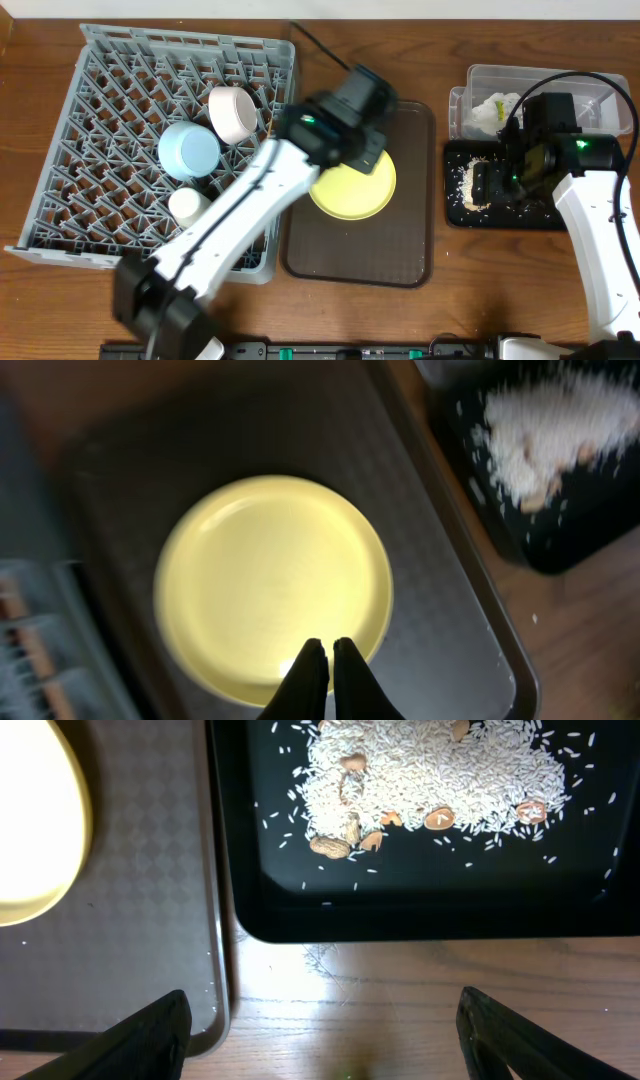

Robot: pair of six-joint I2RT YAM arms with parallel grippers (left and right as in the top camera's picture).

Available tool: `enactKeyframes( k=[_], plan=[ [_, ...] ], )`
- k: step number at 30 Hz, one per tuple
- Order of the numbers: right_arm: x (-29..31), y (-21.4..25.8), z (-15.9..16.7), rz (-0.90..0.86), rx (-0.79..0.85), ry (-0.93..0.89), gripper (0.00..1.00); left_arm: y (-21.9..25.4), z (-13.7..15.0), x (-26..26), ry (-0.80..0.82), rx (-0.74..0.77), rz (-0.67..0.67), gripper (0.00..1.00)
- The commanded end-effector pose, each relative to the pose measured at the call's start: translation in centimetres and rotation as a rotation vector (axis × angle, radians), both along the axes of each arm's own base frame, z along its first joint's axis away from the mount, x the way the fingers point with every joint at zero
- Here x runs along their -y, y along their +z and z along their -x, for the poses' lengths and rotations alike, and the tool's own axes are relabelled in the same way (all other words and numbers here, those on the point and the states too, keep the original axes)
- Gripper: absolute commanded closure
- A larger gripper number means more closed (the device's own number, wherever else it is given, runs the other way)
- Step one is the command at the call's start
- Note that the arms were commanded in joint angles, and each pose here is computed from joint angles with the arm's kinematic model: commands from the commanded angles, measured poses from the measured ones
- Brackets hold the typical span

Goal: Sort waste into correct bins and load items into the dishwasher

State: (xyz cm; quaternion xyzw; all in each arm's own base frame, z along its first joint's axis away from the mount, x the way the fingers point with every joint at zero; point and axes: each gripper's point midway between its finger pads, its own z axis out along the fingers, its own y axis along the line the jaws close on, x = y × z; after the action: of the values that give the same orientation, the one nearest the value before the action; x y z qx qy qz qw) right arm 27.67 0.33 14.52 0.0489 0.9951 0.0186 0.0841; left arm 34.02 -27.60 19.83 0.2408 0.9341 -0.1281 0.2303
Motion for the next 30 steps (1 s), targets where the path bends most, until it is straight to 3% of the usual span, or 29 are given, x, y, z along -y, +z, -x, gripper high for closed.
enactKeyframes(
  k=[1,3,4,5,7,10,12,18,26,28,30],
  plan=[
    [0.1,0.7,-0.2,-0.003,0.026,0.004,0.17,2.8,-0.8,-2.3,0.05,0.026,0.073,0.94],
    [0.1,0.7,-0.2,-0.003,0.025,0.004,0.17,2.5,-0.9,-2.3,0.053,0.021,0.067,0.92],
    [0.1,0.7,-0.2,-0.003,0.025,0.004,0.17,2.2,-0.9,-2.2,0.051,0.014,0.062,0.84],
    [0.1,0.7,-0.2,-0.003,0.025,0.004,0.17,1.6,-0.7,-1.8,0.042,0.002,0.053,0.69],
    [0.1,0.7,-0.1,-0.003,0.022,0.004,0.17,0.5,-0.5,-1.1,0.027,-0.018,0.036,0.56],
    [2.0,0.6,0.5,0.084,-0.005,-0.079,0.17,-3.0,0.1,0.7,-0.008,-0.078,-0.02,0.51],
    [4.8,0.8,1.3,0.198,-0.022,-0.229,0.13,-5.2,0.6,1.8,-0.033,-0.114,-0.053,0.5],
    [7.3,0.8,2.2,0.191,-0.038,-0.371,0.05,-13.3,2.1,4.8,-0.098,-0.153,-0.235,0.42],
    [7.6,0.7,2.3,0.173,-0.042,-0.388,0.03,-20.6,3.7,4.8,-0.141,-0.132,-0.482,0.42],
    [7.5,0.7,2.3,0.172,-0.041,-0.387,0.03,-21.6,3.9,4.3,-0.143,-0.137,-0.528,0.54],
    [7.5,0.7,2.3,0.169,-0.041,-0.387,0.03,-21.8,4.0,4.0,-0.141,-0.139,-0.543,0.78]
  ],
)
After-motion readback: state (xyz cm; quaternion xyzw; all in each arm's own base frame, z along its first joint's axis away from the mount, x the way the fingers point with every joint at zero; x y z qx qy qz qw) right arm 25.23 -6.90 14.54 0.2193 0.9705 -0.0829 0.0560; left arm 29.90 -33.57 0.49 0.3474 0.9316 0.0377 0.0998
